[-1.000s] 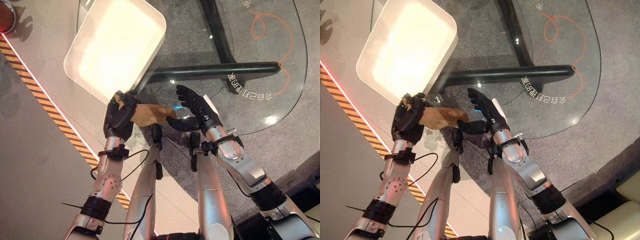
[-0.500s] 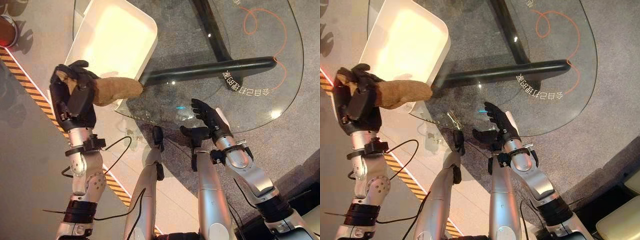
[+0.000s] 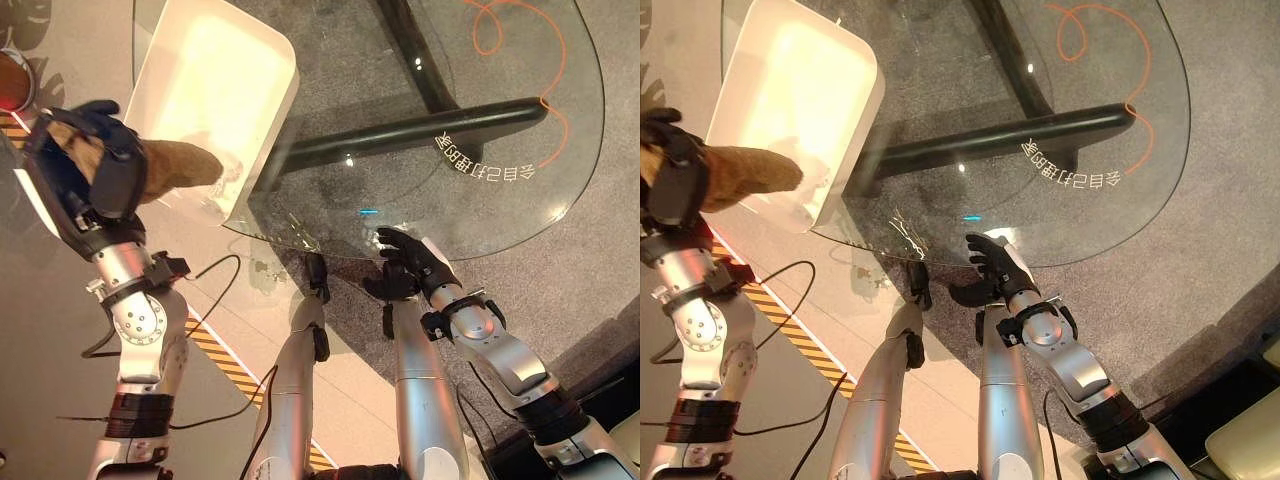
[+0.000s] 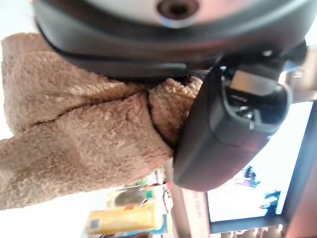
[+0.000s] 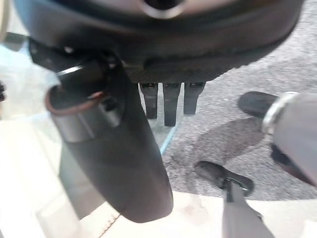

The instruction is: Wipe the table with a cloth and put it in the basket.

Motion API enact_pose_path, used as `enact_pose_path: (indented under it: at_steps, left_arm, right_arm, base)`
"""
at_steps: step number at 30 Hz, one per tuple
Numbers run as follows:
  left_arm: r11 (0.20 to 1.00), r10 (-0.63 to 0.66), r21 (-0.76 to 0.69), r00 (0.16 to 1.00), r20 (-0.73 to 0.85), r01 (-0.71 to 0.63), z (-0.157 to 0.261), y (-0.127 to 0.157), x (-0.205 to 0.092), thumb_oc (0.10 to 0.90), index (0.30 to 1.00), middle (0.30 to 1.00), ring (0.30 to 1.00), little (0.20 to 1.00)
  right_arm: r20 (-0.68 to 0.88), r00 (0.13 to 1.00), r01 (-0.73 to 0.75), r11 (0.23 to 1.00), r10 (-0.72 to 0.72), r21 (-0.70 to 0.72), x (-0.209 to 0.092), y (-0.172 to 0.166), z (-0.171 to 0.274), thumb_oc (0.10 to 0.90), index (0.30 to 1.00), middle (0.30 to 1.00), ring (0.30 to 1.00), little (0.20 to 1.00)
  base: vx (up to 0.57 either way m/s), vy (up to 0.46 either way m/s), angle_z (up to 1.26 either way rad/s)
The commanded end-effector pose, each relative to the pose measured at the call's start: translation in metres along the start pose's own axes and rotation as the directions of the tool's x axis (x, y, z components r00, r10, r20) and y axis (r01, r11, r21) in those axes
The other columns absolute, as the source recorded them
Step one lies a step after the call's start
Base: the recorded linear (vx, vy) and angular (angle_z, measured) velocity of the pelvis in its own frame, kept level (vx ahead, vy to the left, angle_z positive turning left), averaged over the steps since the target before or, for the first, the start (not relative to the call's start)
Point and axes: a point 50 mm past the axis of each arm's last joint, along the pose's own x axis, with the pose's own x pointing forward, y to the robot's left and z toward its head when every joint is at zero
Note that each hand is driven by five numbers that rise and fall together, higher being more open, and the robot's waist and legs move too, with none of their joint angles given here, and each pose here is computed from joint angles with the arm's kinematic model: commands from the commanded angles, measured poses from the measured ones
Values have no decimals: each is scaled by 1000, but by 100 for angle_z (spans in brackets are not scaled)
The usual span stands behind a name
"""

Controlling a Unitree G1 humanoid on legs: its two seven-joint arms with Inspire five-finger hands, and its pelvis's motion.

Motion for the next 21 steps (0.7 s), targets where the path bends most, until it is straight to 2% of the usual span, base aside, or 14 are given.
enact_pose_path:
  at_steps: [1,8,21]
  left_arm:
    - [985,122,74,935,332,-155,46,9,49,100,300,300,300,200]
    - [945,92,269,941,325,-186,35,3,80,100,300,300,300,200]
    - [889,62,431,973,224,-156,10,-3,107,100,300,300,300,200]
  right_arm:
    - [-32,998,-60,998,60,-11,-2,-3,-13,800,900,900,900,900]
    - [-85,993,-86,996,84,-13,-4,-9,-29,800,900,900,900,900]
    - [-76,992,-99,995,100,24,-1,-7,-34,800,900,900,900,900]
  base:
    - [39,111,1]
    - [42,83,-1]
    - [38,28,3]
